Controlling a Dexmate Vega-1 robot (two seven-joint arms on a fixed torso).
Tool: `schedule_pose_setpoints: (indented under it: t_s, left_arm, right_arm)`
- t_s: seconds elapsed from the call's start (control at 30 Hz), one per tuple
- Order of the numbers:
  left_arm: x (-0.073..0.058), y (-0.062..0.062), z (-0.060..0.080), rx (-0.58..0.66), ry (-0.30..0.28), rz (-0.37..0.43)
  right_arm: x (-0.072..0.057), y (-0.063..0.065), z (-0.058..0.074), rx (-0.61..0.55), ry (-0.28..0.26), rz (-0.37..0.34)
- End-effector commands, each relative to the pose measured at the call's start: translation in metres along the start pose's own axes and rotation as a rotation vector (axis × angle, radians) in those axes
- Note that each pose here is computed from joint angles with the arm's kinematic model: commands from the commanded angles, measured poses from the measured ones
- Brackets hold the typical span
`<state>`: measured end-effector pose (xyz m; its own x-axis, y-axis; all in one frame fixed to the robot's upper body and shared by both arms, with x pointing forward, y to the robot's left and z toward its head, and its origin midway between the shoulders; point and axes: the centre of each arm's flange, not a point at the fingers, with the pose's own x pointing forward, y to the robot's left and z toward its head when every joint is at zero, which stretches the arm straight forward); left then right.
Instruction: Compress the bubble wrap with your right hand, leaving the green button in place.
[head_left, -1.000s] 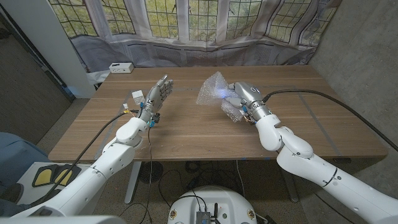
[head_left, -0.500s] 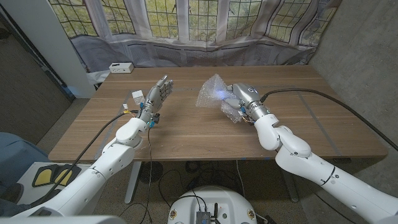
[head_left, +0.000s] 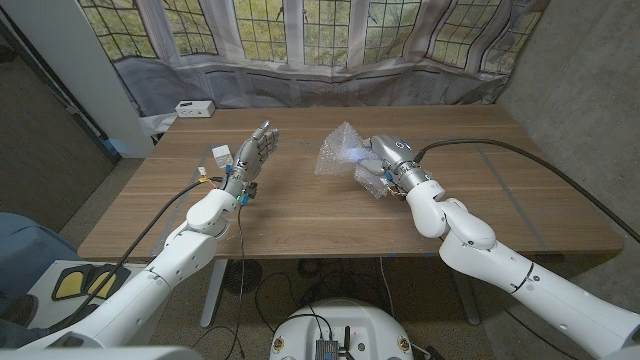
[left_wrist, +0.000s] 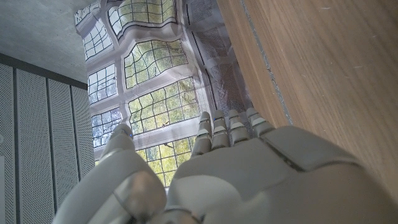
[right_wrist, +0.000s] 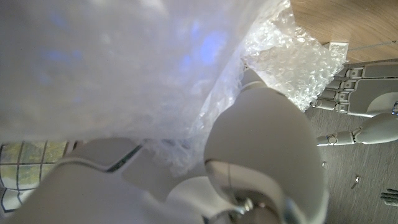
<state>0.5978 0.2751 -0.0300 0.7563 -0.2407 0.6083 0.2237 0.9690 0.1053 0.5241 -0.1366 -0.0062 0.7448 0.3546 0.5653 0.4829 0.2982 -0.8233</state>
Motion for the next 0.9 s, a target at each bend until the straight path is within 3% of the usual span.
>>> schedule_pose_setpoints:
  t_s: [0.03, 0.27, 0.57, 0.9]
  left_arm:
    - [0.002, -0.001, 0.0, -0.005, -0.006, -0.004]
    - [0.004, -0.002, -0.001, -0.009, -0.005, -0.005]
    - [0.004, -0.002, -0.001, -0.003, -0.002, -0.006]
    - [0.004, -0.001, 0.003, 0.009, -0.004, -0.003]
  right_arm:
    - [0.012, 0.004, 0.0, -0.045, 0.01, 0.064]
    - [0.02, 0.005, 0.001, -0.062, 0.027, 0.088]
    - [0.031, 0.011, 0.0, -0.063, 0.042, 0.176]
    - [0.04, 0.023, -0.001, -0.091, 0.05, 0.239]
